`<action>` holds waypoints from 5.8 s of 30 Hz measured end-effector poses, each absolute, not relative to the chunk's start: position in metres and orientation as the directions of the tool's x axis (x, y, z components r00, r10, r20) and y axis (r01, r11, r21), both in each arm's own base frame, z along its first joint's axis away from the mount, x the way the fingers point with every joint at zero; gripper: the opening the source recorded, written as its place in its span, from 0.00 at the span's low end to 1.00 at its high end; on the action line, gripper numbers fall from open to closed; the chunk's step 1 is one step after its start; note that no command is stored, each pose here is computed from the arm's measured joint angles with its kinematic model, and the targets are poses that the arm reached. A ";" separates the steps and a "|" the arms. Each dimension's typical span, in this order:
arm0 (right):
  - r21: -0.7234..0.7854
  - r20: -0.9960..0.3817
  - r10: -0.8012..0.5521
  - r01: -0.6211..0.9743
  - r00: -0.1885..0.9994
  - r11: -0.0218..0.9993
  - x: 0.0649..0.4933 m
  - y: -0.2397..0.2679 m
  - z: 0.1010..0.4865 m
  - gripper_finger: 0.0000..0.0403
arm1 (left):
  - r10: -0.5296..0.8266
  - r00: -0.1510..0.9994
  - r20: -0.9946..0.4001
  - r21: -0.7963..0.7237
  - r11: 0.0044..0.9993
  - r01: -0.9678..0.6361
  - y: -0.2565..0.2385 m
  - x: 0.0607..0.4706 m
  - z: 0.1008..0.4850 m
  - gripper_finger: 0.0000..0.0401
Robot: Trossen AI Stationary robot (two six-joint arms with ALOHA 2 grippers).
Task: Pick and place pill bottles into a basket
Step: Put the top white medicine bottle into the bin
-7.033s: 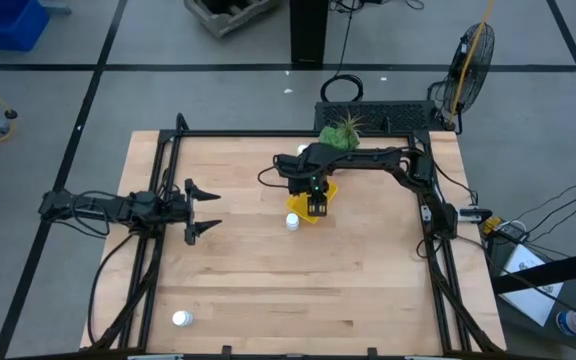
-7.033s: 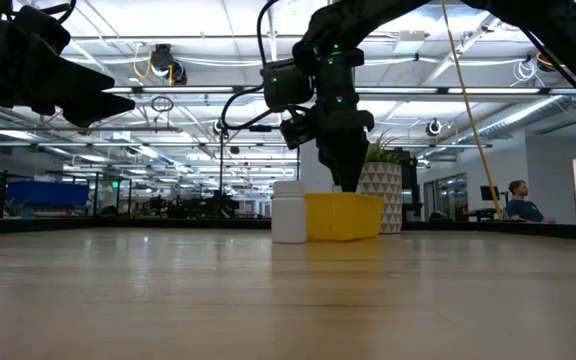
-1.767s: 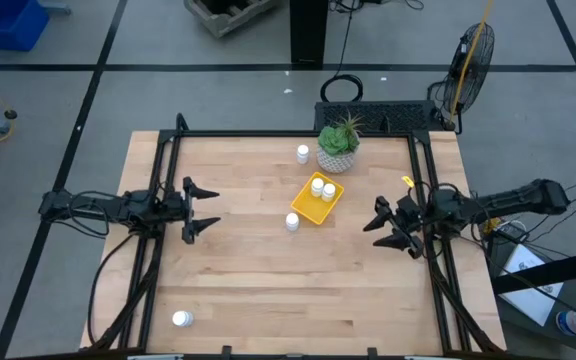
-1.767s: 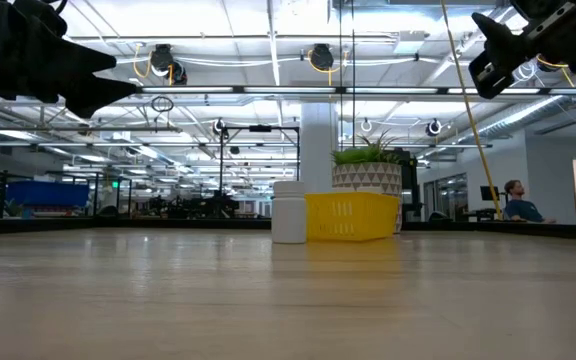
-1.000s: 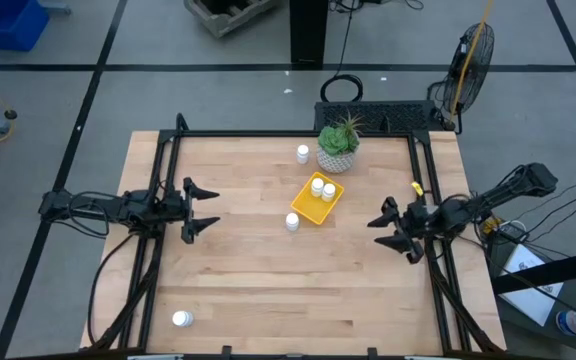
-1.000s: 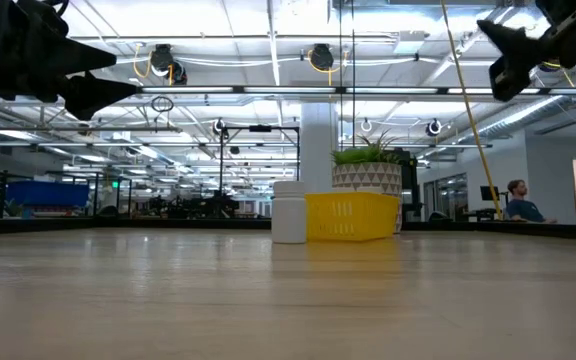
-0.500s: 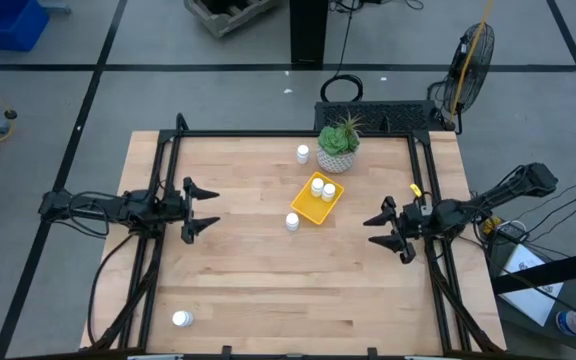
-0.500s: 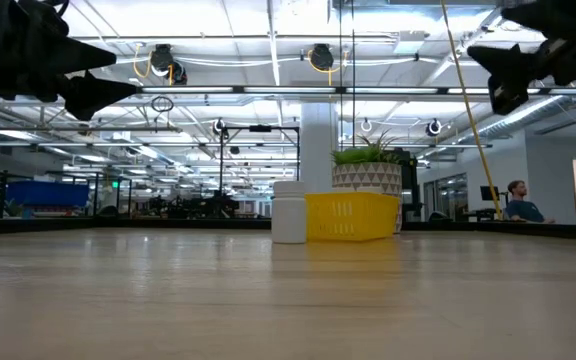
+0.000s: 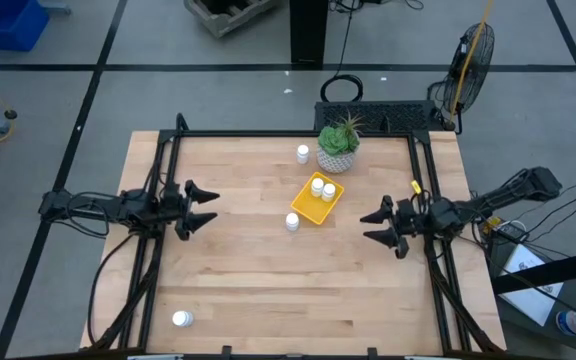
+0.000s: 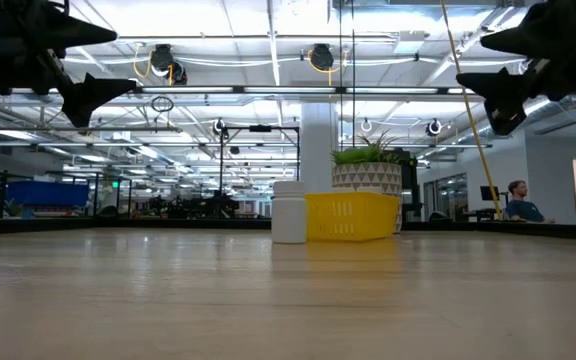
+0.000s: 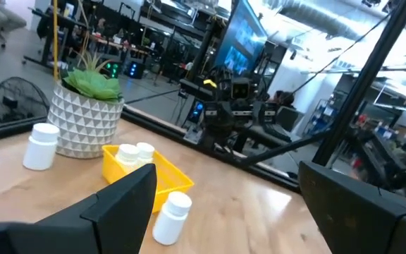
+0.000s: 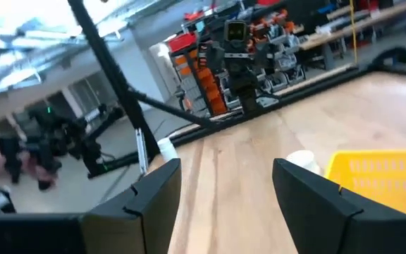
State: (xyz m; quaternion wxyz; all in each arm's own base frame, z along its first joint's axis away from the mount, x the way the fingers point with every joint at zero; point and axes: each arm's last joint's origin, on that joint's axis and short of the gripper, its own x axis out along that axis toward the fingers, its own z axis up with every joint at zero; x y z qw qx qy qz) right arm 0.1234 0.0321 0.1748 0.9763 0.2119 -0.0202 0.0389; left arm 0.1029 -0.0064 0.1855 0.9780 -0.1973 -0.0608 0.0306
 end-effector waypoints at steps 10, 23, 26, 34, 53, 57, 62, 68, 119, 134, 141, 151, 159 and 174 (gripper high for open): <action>0.431 -0.384 0.008 0.171 0.923 0.886 0.117 0.025 0.131 0.53 | 0.083 0.992 0.099 -0.440 0.898 -0.031 -0.006 0.103 0.185 0.88; 0.194 -0.284 -0.143 0.203 0.948 0.960 0.120 0.021 0.140 0.53 | 0.086 0.991 0.098 -0.485 0.874 -0.028 -0.006 0.103 0.185 0.88; 0.231 -0.288 -0.137 0.207 0.948 0.951 0.120 0.021 0.140 0.53 | 0.097 0.990 0.098 -0.487 0.873 -0.038 -0.006 0.103 0.185 0.88; 0.263 -0.307 -0.136 0.221 0.942 0.939 0.120 0.021 0.138 0.53 | 0.116 0.991 0.070 -0.343 0.936 -0.085 -0.006 0.103 0.182 0.88; 0.307 -0.305 -0.134 0.231 0.943 0.923 0.120 0.021 0.138 0.53 | 0.213 0.976 -0.047 -0.209 0.953 -0.219 -0.004 0.127 0.270 0.88; 0.307 -0.303 -0.134 0.230 0.943 0.923 0.120 0.021 0.138 0.53 | 0.285 0.954 -0.099 -0.217 0.929 -0.300 0.000 0.158 0.320 0.88; 0.308 -0.303 -0.134 0.230 0.944 0.923 0.120 0.021 0.138 0.53 | 0.435 0.859 -0.270 -0.002 0.892 -0.452 0.019 0.210 0.341 0.88; 0.308 -0.303 -0.134 0.230 0.944 0.923 0.120 0.021 0.138 0.53 | 0.460 0.784 -0.417 -0.040 0.853 -0.521 0.069 0.263 0.314 0.88; 0.308 -0.303 -0.136 0.231 0.943 0.923 0.120 0.021 0.138 0.53 | 0.278 0.545 -0.791 -0.040 0.865 -0.500 0.216 0.378 0.283 0.88; 0.307 -0.302 -0.135 0.231 0.944 0.923 0.120 0.021 0.138 0.53 | 0.351 0.534 -0.769 -0.030 0.815 -0.579 0.227 0.393 0.261 0.88; 0.307 -0.303 -0.136 0.231 0.943 0.923 0.120 0.021 0.138 0.53 | 0.310 0.527 -0.792 -0.071 0.810 -0.583 0.219 0.401 0.249 0.88; 0.307 -0.303 -0.135 0.231 0.943 0.923 0.120 0.021 0.138 0.53 | 0.312 0.526 -0.792 -0.058 0.818 -0.573 0.211 0.406 0.249 0.88; 0.307 -0.302 -0.136 0.231 0.943 0.923 0.120 0.021 0.138 0.53 | 0.361 0.498 -0.788 -0.113 0.710 -0.695 0.215 0.404 0.249 0.88; 0.307 -0.303 -0.136 0.231 0.943 0.923 0.120 0.021 0.138 0.53 | 0.334 0.480 -0.811 -0.053 0.776 -0.629 0.211 0.420 0.215 0.88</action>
